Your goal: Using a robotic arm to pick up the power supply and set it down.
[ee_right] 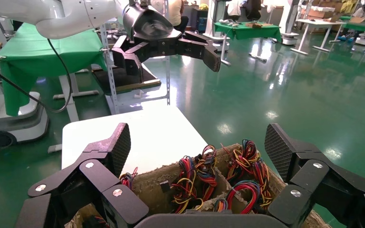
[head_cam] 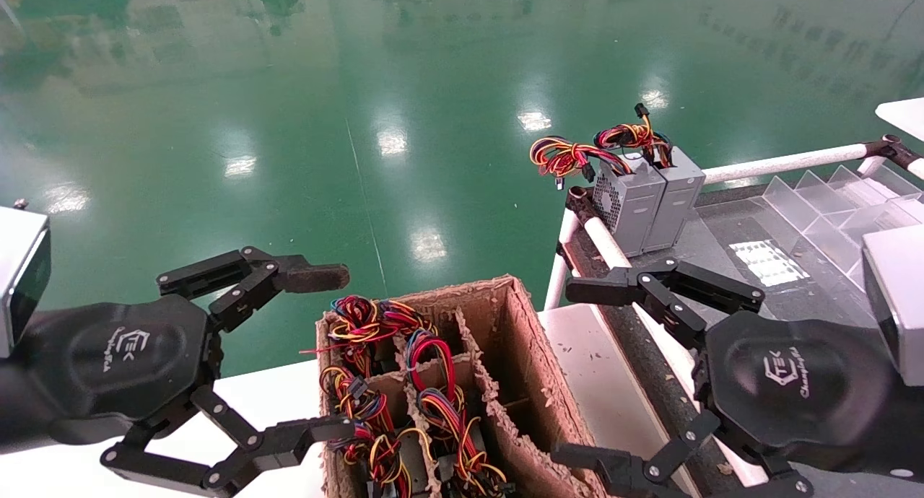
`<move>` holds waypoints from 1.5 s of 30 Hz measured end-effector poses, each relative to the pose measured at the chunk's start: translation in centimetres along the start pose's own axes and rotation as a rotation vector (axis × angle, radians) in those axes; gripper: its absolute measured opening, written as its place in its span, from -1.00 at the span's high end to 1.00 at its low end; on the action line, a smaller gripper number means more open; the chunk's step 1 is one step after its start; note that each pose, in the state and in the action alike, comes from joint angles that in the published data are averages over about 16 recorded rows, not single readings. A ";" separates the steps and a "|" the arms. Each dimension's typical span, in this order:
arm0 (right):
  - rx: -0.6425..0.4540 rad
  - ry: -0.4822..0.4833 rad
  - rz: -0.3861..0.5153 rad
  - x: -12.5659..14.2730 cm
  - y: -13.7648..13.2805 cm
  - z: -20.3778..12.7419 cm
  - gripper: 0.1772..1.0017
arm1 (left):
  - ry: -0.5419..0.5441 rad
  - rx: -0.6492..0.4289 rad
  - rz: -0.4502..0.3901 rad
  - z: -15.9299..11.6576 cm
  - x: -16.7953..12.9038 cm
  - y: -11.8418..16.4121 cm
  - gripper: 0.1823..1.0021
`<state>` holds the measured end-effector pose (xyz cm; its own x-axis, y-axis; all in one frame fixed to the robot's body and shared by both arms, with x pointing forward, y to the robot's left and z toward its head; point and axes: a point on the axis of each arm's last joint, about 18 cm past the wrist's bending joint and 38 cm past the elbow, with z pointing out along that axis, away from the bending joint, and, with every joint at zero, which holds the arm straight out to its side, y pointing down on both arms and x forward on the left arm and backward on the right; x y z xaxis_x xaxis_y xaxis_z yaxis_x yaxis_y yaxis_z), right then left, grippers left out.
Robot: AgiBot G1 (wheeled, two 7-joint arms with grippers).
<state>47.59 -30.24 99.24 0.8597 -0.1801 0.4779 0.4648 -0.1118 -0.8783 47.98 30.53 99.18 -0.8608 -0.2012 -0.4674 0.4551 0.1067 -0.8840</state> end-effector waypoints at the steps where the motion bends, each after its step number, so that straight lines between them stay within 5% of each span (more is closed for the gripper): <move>1: 0.000 0.000 0.000 0.0 0.0 0.0 -1.00 | 0.000 0.000 0.000 0.0 0.0 0.0 -1.00; 45: 0.000 0.002 -0.001 0.1 0.0 0.0 -1.00 | 0.000 0.000 0.000 0.0 0.0 0.0 -1.00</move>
<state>47.65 -30.26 99.27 0.8589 -0.1821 0.4786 0.4655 -0.1118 -0.8780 47.98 30.54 99.18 -0.8608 -0.2012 -0.4674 0.4550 0.1067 -0.8841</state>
